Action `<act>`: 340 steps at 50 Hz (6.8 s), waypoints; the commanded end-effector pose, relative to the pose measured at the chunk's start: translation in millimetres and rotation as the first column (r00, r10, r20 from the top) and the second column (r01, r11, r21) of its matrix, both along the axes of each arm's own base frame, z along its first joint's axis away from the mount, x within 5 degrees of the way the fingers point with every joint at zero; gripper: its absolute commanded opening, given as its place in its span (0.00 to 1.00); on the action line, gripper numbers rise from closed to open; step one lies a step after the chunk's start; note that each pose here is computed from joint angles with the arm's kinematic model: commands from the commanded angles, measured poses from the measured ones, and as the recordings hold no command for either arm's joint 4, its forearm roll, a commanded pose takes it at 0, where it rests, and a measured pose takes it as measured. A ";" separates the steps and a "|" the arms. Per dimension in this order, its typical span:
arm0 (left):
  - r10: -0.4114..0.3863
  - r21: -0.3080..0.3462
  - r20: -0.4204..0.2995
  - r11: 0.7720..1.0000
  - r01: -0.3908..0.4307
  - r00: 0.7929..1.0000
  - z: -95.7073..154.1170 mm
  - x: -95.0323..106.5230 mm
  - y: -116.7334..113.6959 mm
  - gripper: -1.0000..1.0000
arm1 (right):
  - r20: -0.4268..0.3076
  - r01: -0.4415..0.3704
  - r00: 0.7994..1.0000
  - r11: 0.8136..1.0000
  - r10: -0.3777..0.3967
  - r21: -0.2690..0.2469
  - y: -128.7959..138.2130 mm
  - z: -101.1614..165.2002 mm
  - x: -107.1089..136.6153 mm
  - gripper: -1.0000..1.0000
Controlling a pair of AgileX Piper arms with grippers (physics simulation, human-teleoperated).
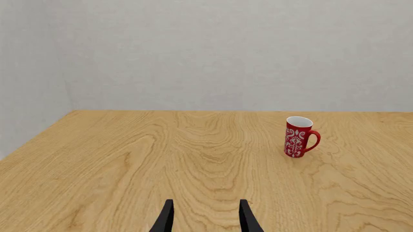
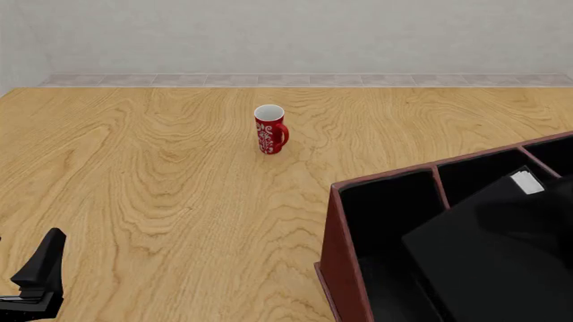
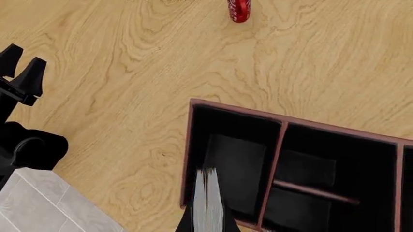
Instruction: Pick up the book and place it in the left compartment of the caddy.
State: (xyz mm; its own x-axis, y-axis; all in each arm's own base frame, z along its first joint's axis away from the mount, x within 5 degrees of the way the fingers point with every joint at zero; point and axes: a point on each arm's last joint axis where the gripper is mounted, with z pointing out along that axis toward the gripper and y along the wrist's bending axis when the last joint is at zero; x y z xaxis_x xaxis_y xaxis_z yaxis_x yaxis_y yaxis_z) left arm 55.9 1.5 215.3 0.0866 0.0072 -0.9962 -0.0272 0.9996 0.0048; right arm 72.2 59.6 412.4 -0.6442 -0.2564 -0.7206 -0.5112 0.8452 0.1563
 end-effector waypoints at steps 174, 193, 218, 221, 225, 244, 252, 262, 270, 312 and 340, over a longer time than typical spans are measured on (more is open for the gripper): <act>0.000 0.000 0.000 1.000 0.000 1.000 0.0 0.0 0.0 1.00 | -0.141 0.068 0.987 0.994 -0.080 -0.089 48.8 -119.8 73.3 0.00; 0.000 0.000 0.000 1.000 0.000 1.000 0.0 0.0 0.0 1.00 | -0.153 0.071 0.984 0.992 -0.087 -0.107 51.2 -133.1 80.5 0.00; 0.000 0.000 0.000 1.000 0.000 1.000 0.0 0.0 0.0 1.00 | -0.176 0.080 0.979 0.989 -0.101 -0.121 52.2 -152.0 83.8 0.00; 0.000 0.000 0.000 1.000 0.000 1.000 0.0 0.0 0.0 1.00 | -0.181 0.084 0.978 0.989 -0.105 -0.120 52.2 -153.1 83.4 0.00; 0.000 0.000 0.000 1.000 0.000 1.000 0.0 0.0 0.0 1.00 | -0.192 0.086 0.975 0.989 -0.108 -0.120 52.4 -155.3 81.3 1.00; 0.000 0.000 0.000 1.000 0.000 1.000 0.0 0.0 0.0 1.00 | -0.186 0.085 0.977 0.990 -0.105 -0.116 52.2 -152.2 80.6 1.00; 0.000 0.000 0.000 1.000 0.000 1.000 0.0 0.0 0.0 1.00 | -0.179 0.081 0.979 0.991 -0.099 -0.109 51.8 -146.1 78.3 1.00; 0.000 0.000 0.000 1.000 0.000 1.000 0.0 0.0 0.0 1.00 | -0.151 0.074 0.985 0.993 -0.088 -0.092 44.1 -123.4 67.6 1.00; 0.000 0.000 0.000 1.000 0.000 1.000 0.0 0.0 0.0 1.00 | -0.126 0.069 0.989 0.995 -0.078 -0.075 33.5 -105.4 52.5 1.00; 0.000 0.000 0.000 1.000 0.000 1.000 0.0 0.0 0.0 1.00 | -0.021 0.063 0.998 0.998 -0.063 0.004 -16.2 -61.0 -14.1 1.00; -0.001 0.000 0.000 1.000 0.001 1.000 -1.5 0.4 0.0 1.00 | 0.081 0.052 0.995 0.995 -0.059 0.090 -48.4 -46.5 -57.3 1.00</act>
State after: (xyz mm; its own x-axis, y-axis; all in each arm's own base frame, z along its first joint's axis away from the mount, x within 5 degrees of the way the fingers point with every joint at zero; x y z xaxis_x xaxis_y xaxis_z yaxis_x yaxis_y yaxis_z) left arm 56.4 1.5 214.1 0.0868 0.0069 -0.9962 -0.0264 0.9996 0.0046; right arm 26.6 20.0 365.3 -0.6159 -0.1736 -0.7685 -0.4710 0.8631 0.1825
